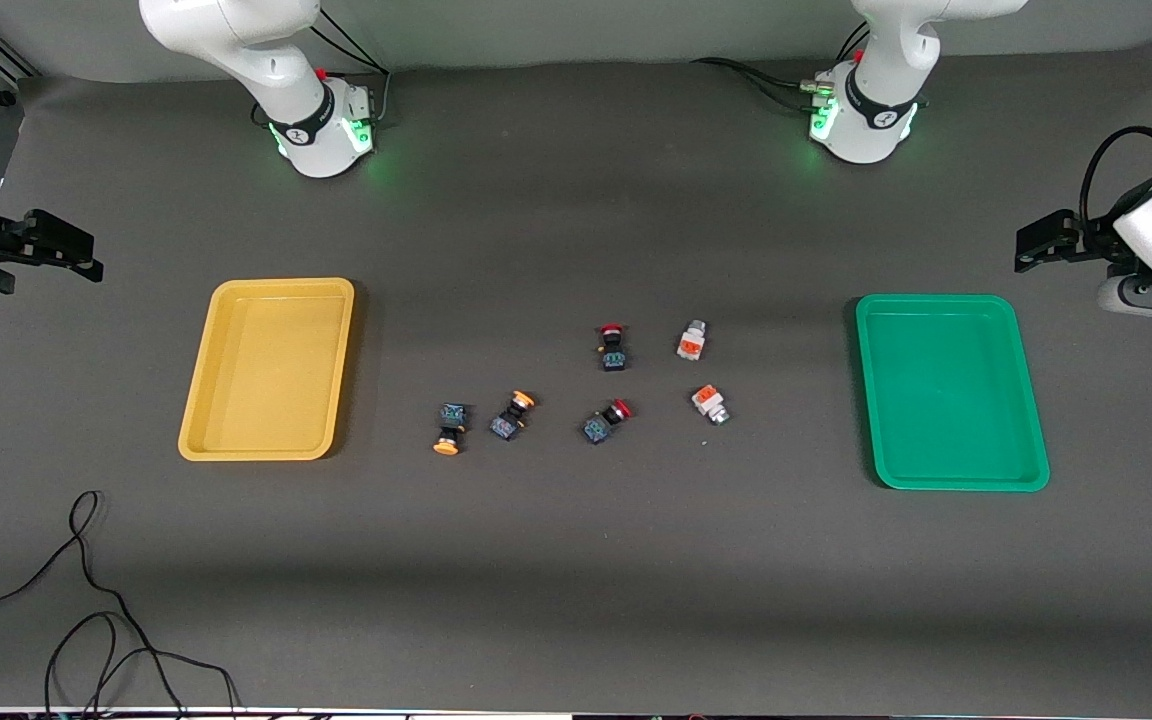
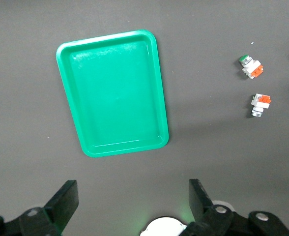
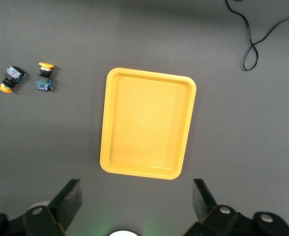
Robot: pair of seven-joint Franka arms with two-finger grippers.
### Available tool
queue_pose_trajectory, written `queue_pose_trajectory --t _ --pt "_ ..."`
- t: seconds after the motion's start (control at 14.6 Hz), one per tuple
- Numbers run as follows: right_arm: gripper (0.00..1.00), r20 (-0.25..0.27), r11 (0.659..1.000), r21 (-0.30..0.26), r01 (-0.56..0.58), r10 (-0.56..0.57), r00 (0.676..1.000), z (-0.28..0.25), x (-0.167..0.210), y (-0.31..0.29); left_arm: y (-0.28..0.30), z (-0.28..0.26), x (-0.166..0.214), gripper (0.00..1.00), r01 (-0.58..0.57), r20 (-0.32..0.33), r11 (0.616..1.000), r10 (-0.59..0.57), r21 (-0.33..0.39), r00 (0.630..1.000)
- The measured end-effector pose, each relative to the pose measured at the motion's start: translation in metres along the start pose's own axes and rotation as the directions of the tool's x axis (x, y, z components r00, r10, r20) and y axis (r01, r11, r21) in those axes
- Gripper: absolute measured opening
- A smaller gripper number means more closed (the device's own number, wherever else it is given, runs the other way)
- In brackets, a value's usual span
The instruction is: Place green and yellow buttons in trays
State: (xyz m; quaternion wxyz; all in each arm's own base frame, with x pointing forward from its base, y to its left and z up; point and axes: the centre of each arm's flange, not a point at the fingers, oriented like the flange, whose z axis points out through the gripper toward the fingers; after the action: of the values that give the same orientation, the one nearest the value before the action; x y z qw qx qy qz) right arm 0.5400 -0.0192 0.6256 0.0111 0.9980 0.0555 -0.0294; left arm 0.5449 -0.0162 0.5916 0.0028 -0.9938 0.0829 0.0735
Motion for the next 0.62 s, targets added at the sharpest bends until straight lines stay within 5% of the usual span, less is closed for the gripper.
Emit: queue_pose_trajectory --t 0.62 --pt "1.00 -0.013 1.000 -0.009 0.004 -0.004 1.000 -0.0060 0.0022 -0.0020 -0.0027 -0.0016 0.0014 1.00 0.011 -0.017 1.000 -0.011 0.001 1.000"
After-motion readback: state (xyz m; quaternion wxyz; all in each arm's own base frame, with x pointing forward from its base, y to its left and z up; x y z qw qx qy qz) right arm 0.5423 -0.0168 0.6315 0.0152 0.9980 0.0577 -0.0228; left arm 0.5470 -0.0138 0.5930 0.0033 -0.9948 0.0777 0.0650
